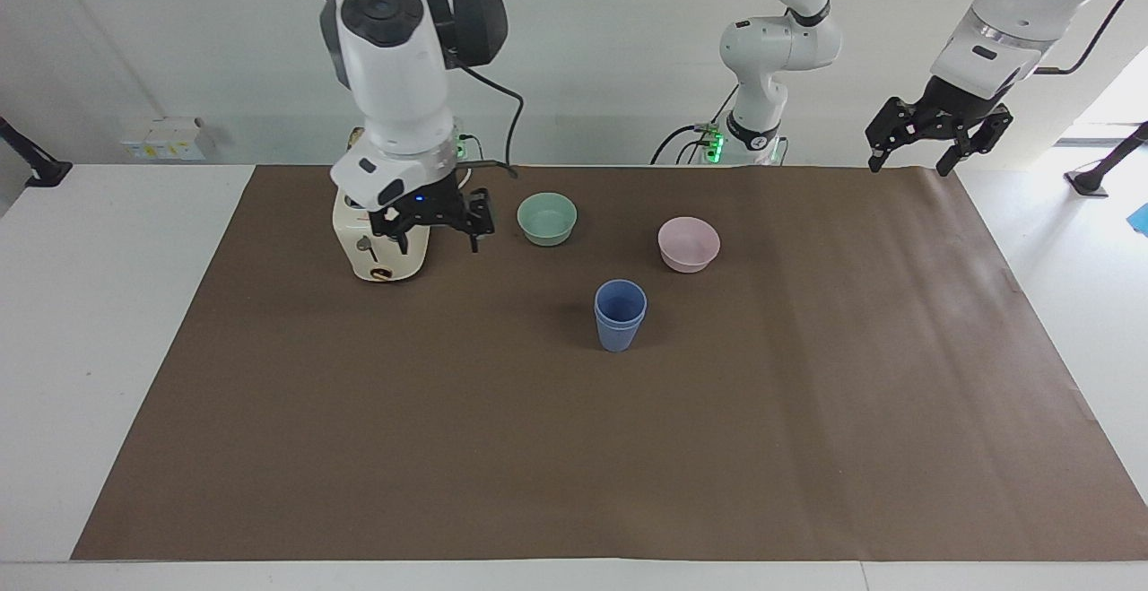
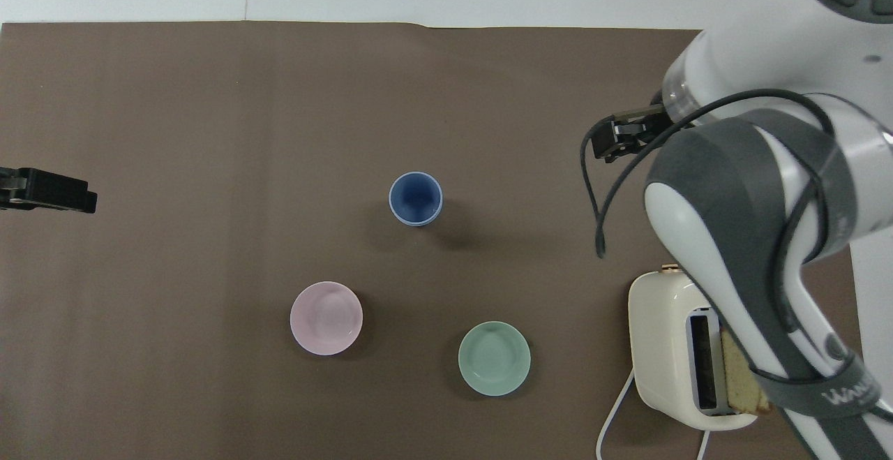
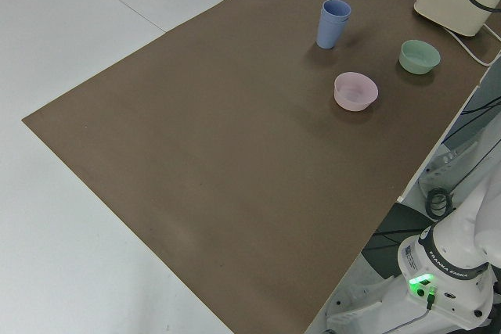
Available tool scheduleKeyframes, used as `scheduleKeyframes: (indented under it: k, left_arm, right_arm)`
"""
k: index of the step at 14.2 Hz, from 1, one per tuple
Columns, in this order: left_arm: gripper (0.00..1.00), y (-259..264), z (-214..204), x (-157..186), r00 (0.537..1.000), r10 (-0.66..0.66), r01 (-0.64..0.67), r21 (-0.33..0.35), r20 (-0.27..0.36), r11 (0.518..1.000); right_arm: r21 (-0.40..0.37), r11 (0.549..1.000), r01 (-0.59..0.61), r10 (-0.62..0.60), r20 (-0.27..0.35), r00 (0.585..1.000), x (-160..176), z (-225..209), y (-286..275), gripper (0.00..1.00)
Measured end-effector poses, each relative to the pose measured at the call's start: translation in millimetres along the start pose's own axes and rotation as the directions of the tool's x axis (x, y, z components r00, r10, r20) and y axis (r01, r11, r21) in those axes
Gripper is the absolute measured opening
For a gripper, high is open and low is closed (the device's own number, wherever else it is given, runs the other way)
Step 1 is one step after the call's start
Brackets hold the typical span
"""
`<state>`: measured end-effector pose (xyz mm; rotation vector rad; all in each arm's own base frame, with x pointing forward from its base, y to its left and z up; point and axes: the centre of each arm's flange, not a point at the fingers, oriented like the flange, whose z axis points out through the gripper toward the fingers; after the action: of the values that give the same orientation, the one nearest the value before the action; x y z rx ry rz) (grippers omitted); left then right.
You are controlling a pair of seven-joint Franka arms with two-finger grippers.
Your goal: Stack blue cups with both arms
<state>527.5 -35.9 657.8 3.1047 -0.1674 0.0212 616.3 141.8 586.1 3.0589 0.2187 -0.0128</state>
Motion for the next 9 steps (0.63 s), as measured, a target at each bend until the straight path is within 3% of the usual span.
scheduleKeyframes:
  k: [5,9]
  left_arm:
    - [1.00,0,0,0,1.000,0.000,0.000,0.000,0.000,1.000]
    - [1.00,0,0,0,1.000,0.000,0.000,0.000,0.000,1.000]
  right_arm:
    - [-0.017,1.000,0.010,-0.009,0.019,1.000,-25,-32,44,1.00]
    - [0.028,0.999,-0.043,0.042,0.020,0.999,-53,-63,67,1.00]
